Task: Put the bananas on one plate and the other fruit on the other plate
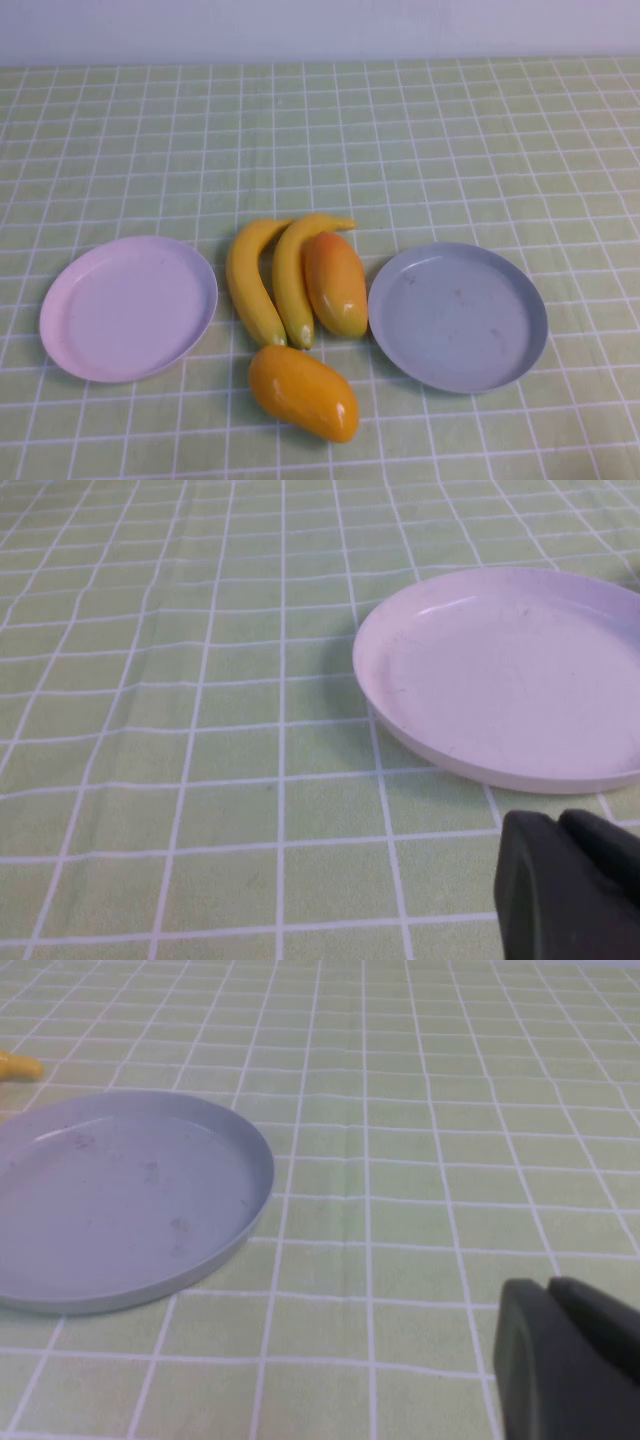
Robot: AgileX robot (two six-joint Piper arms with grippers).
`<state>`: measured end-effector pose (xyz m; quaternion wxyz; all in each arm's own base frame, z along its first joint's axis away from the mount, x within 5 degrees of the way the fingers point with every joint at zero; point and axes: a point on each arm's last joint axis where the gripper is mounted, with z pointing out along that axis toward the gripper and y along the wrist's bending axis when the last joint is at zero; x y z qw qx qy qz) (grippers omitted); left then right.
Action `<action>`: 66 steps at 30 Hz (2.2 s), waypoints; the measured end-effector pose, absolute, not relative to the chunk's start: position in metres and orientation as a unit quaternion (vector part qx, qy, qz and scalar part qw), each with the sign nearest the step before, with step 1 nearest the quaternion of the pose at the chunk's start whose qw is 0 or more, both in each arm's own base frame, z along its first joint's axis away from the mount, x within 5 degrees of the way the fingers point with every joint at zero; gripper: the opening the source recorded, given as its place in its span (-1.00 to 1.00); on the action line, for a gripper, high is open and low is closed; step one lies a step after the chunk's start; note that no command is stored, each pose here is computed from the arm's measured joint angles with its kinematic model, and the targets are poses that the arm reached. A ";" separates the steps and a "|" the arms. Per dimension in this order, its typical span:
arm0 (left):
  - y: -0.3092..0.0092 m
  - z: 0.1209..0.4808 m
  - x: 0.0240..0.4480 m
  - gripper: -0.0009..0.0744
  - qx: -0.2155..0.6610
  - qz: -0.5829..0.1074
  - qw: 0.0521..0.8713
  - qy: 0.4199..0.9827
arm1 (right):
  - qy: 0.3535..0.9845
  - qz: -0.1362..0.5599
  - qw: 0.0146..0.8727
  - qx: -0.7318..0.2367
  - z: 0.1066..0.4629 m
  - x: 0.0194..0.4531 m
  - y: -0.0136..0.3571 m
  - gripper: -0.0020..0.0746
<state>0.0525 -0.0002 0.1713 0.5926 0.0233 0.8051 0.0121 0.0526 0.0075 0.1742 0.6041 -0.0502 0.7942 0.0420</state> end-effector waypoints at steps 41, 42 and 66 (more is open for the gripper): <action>-0.008 0.191 0.056 -0.98 -0.148 -0.199 0.648 0.720 | 0.794 0.042 0.604 -0.050 0.174 0.053 0.007 -0.99; -0.008 0.192 0.056 -0.98 -0.155 -0.206 0.651 0.714 | 0.794 0.042 0.604 -0.050 0.174 0.053 0.007 -0.99; -0.037 0.286 0.097 -0.98 0.143 -0.160 0.439 0.873 | 0.794 0.042 0.604 -0.050 0.174 0.053 0.007 -0.99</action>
